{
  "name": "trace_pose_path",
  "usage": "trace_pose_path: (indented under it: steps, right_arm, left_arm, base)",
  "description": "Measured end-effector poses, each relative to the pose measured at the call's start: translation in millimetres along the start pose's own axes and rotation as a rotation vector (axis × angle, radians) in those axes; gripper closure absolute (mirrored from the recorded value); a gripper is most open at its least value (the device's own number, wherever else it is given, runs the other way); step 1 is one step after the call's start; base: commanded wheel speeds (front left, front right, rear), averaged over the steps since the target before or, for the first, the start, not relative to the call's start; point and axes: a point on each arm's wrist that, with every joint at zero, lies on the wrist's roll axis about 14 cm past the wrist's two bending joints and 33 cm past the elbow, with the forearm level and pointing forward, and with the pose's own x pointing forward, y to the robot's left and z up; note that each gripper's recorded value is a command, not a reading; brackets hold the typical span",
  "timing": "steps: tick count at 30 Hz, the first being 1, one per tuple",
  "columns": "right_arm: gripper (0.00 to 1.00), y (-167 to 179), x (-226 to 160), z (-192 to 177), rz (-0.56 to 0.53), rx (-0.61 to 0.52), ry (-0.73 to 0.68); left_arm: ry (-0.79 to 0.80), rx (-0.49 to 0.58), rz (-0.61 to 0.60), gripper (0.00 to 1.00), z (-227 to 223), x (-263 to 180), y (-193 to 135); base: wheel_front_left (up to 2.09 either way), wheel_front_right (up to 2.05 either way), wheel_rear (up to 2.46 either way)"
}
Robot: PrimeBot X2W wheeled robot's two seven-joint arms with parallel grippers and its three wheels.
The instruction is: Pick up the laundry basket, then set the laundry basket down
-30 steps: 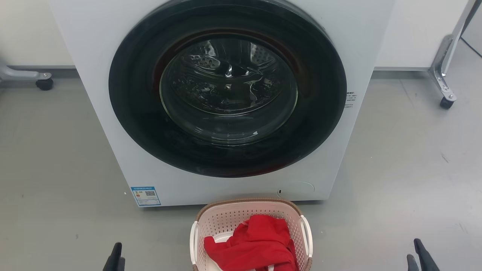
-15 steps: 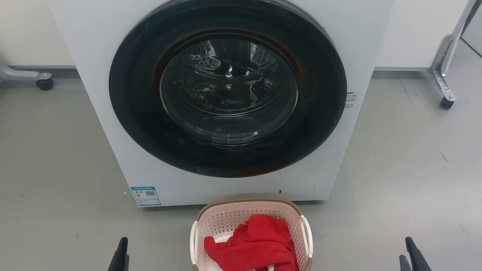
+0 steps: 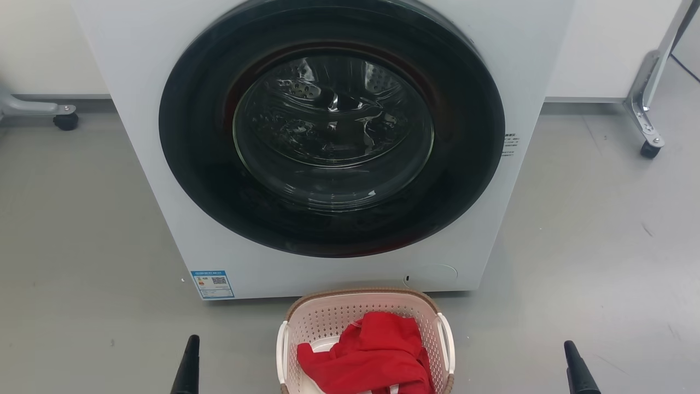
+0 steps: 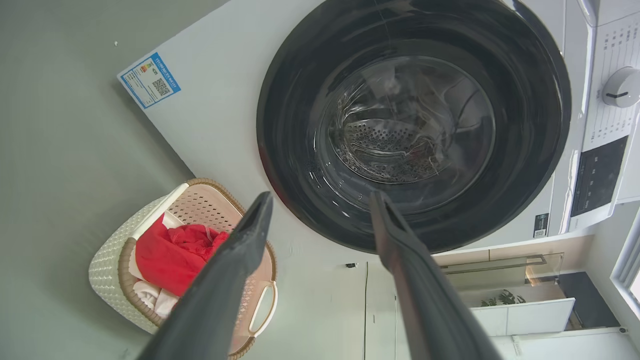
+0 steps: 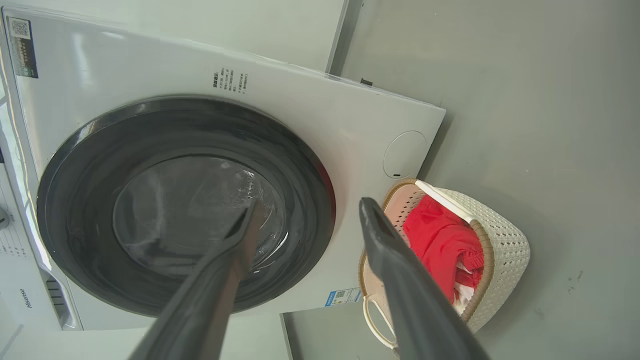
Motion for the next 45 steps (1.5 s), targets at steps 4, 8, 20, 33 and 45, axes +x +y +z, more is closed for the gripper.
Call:
trace_pose_path:
  steps: [4,8,20,33,45]
  right_arm:
    - [0.0,3,1,-6,0.005,-0.088,0.014]
    - [0.0,6,1,-11,0.012,-0.172,0.024]
    - [0.0,13,2,-25,0.039,-0.432,0.048]
    - [0.0,19,1,-39,0.081,-0.676,0.052]
    - [0.0,26,-2,-49,0.129,-0.865,0.035]
  left_arm:
    - [0.01,0.102,-0.013,0.0,-3,0,-5]
    - [0.016,0.204,-0.022,0.0,-6,1,-9]
    - [0.022,0.505,-0.042,0.0,-12,0,-14]
    - [0.003,0.796,-0.081,0.0,-18,-2,-20]
    - [-0.032,1.005,-0.126,0.0,-23,-4,-28]
  base:
    - [0.0,0.0,0.0]
    - [0.0,0.0,0.0]
    - [0.0,0.0,0.0]
    - [0.0,0.0,0.0]
    - [0.0,0.0,0.0]
